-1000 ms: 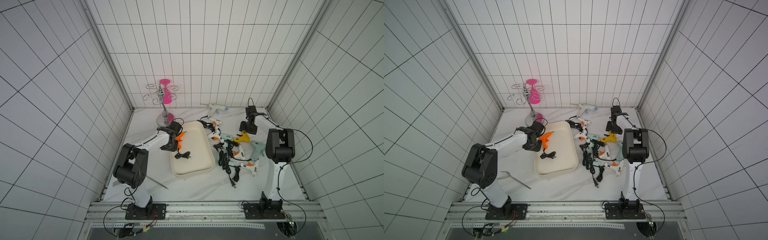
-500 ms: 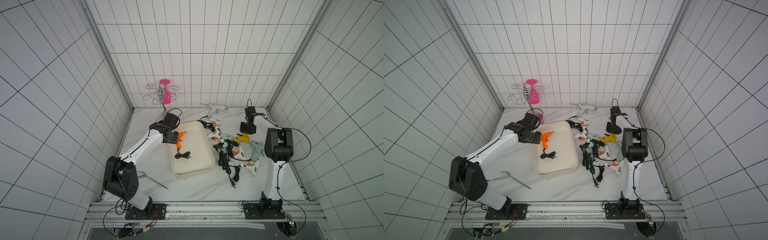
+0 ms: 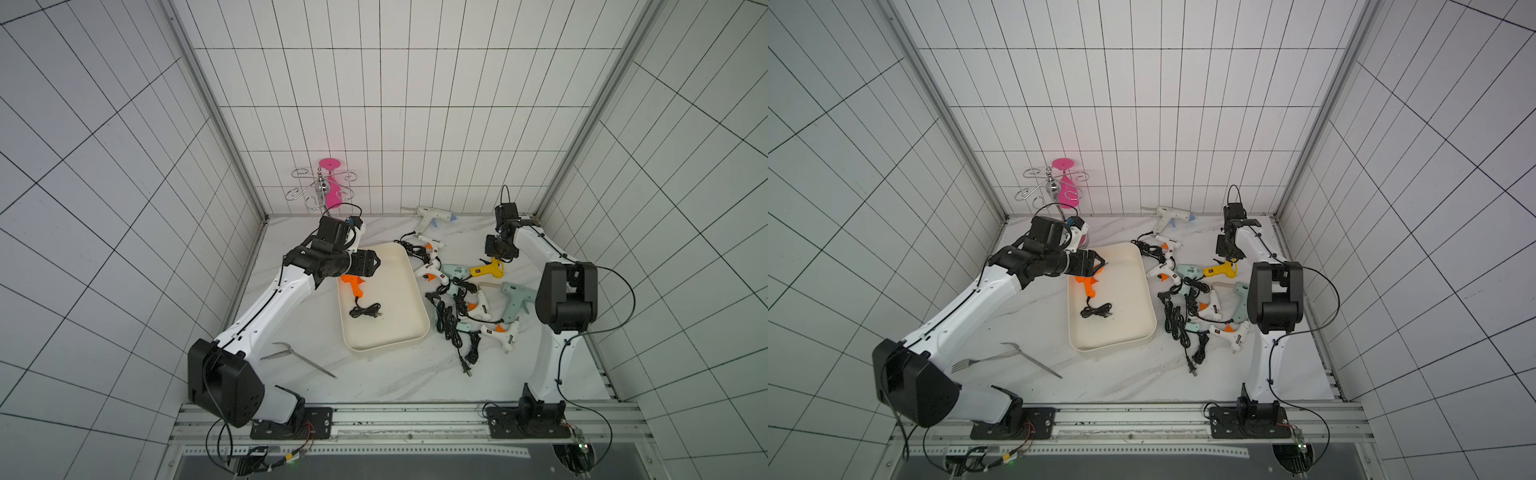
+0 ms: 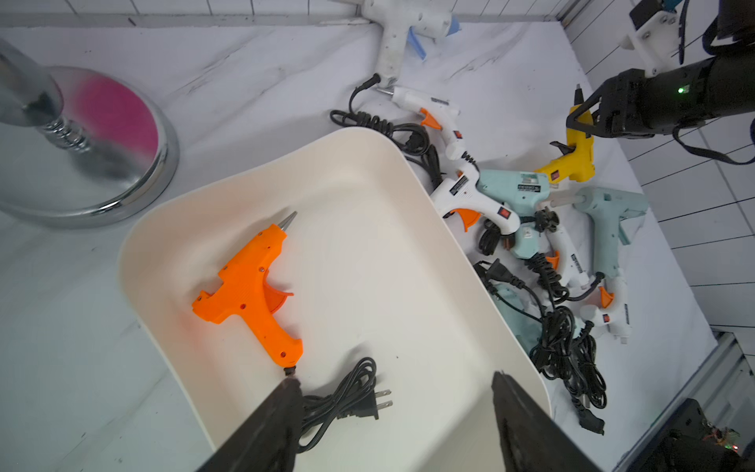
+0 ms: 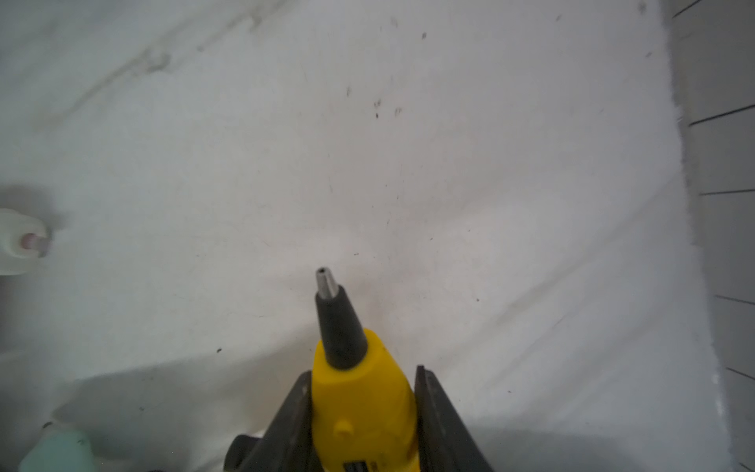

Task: Put the hot melt glue gun into the storage box
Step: Pick up the hot melt adhesive gun from the center of the board.

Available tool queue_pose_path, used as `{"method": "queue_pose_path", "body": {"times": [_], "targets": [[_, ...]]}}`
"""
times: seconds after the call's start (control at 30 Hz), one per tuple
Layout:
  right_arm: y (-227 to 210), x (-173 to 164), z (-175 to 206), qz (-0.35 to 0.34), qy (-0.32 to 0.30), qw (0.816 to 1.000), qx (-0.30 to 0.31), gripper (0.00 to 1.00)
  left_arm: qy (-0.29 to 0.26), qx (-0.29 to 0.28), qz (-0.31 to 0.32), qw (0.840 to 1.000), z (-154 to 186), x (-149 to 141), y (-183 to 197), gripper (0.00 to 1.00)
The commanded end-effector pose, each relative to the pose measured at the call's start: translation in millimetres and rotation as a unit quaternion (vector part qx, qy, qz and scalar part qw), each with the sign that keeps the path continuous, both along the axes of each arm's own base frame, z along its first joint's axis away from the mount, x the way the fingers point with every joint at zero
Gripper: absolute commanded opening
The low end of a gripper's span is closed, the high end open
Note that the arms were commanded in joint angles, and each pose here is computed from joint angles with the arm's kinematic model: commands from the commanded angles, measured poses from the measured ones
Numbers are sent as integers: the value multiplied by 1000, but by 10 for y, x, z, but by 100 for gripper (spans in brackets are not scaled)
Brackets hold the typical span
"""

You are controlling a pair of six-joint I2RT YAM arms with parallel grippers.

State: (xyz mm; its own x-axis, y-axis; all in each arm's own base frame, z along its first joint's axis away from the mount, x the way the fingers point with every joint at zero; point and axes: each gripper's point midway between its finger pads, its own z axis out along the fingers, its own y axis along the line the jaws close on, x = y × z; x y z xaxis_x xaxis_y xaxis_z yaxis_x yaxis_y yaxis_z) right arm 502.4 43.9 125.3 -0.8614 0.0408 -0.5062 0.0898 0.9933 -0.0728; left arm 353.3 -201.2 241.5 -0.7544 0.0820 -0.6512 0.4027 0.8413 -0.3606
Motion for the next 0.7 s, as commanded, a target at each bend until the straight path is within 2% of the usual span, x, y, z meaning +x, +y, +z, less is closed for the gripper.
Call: {"method": "queue_pose_path", "body": {"times": [0.0, 0.1, 0.2, 0.33, 0.53, 0.67], "targets": [[274, 142, 1110, 57, -138, 988, -26, 12, -39, -68, -49, 996, 313, 4, -280, 78], [500, -7, 1458, 108, -184, 976, -41, 12, -43, -87, -78, 992, 422, 16, -464, 79], [568, -177, 1776, 123, -234, 962, -64, 12, -55, -96, -96, 989, 510, 58, -621, 79], [647, -389, 2128, 149, -294, 942, -65, 12, -60, -134, -118, 982, 624, 122, -793, 80], [932, -795, 2486, 217, -353, 910, 13, 11, -68, -216, -175, 958, 880, 149, -1079, 82], [1139, -1104, 2670, 269, -381, 882, 75, 10, -35, -289, -239, 926, 1044, 44, -1295, 83]]}}
